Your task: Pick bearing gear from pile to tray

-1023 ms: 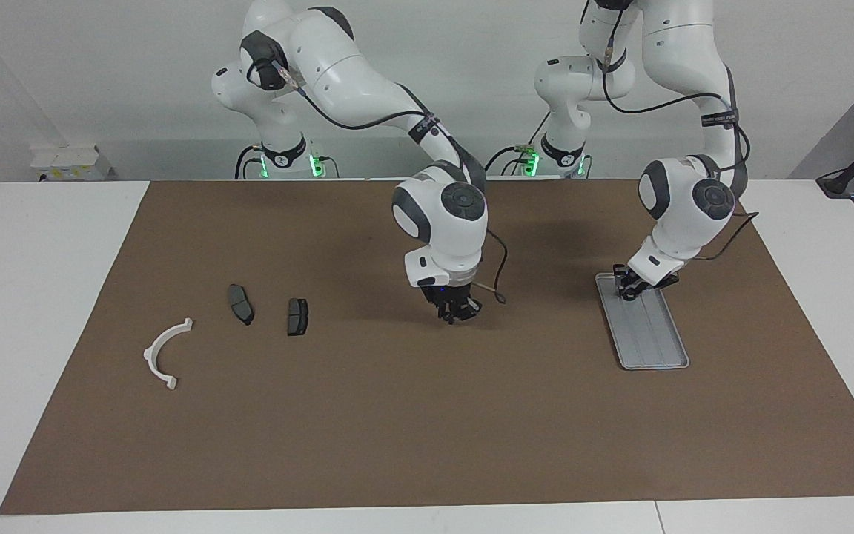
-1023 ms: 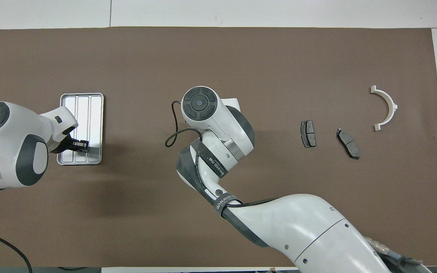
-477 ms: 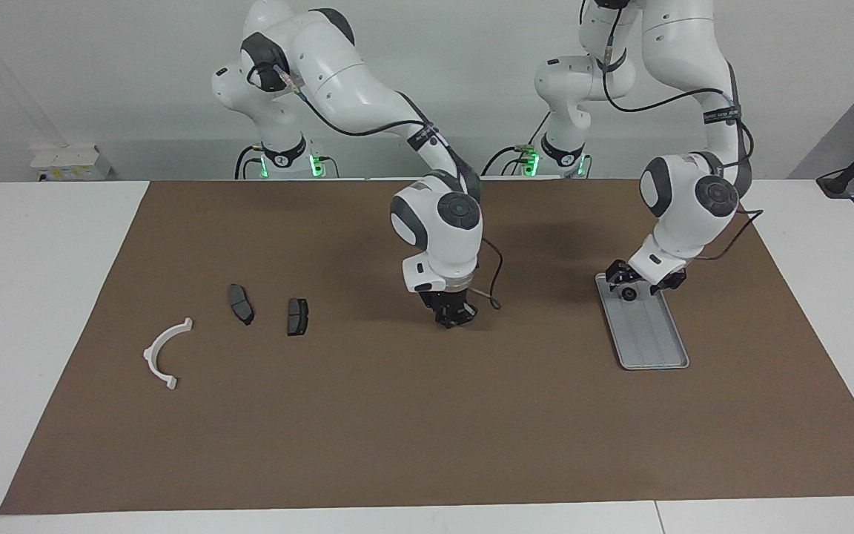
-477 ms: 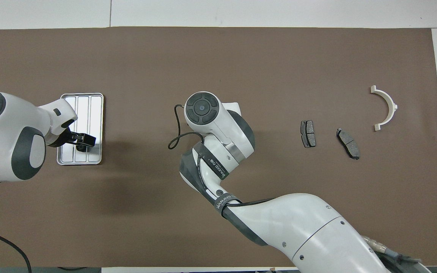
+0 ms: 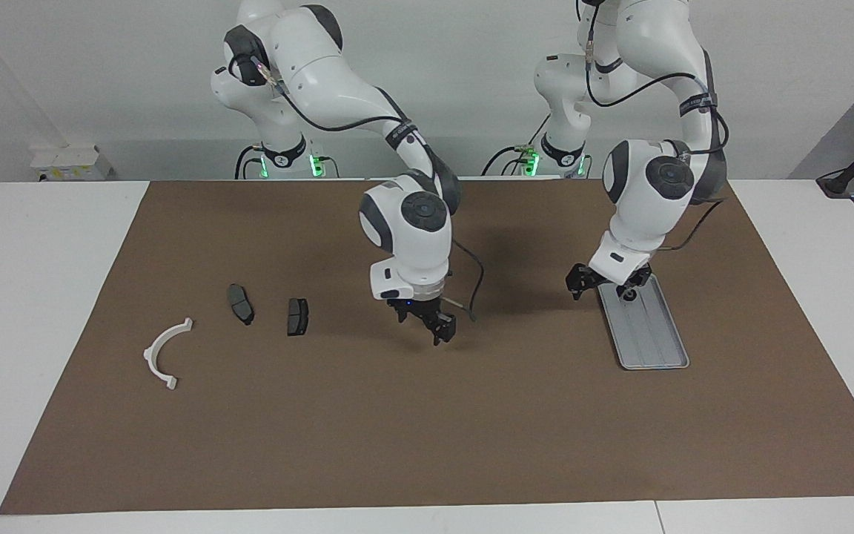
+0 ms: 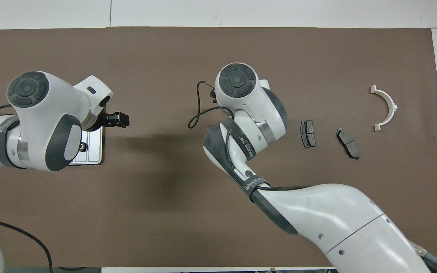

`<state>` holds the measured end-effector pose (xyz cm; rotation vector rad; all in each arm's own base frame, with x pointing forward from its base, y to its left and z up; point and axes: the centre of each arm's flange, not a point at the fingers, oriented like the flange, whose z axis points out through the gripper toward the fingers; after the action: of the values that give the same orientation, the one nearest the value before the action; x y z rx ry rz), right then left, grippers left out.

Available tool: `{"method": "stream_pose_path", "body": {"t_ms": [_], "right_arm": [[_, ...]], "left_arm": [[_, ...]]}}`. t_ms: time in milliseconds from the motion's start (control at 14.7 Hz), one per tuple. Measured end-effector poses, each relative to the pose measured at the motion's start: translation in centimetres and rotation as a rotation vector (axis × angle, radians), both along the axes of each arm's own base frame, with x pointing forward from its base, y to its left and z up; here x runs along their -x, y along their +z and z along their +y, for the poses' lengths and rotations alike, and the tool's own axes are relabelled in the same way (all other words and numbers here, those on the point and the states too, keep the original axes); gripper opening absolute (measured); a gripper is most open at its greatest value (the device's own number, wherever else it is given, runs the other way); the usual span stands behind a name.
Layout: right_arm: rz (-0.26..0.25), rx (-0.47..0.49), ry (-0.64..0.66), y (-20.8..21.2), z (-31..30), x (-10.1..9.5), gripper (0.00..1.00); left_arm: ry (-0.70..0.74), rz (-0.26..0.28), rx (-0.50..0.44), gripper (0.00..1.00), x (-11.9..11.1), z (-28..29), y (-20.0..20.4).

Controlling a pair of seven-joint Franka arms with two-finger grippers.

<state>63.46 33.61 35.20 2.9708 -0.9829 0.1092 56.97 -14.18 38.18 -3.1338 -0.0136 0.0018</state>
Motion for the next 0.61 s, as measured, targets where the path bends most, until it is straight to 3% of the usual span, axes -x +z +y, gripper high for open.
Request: {"method": "stream_pose_path", "body": {"t_ms": [136,409,614], "right_arm": [[0.019,-0.008,0.093,4.2,-5.1,-1.4,1.00],[0.040,-0.017,0.307,10.5,-15.9,-2.9,1.00],[0.059,-0.013,0.415,12.2,-21.5,-3.2,1.00]], "left_arm": [[0.060,-0.026,0.010,1.00,0.8,-4.3,0.0],[0.126,-0.044,0.027,1.00,4.4,-16.9,-1.8],[0.129,-0.049,0.034,1.00,4.5,-23.0,-3.5]]}}
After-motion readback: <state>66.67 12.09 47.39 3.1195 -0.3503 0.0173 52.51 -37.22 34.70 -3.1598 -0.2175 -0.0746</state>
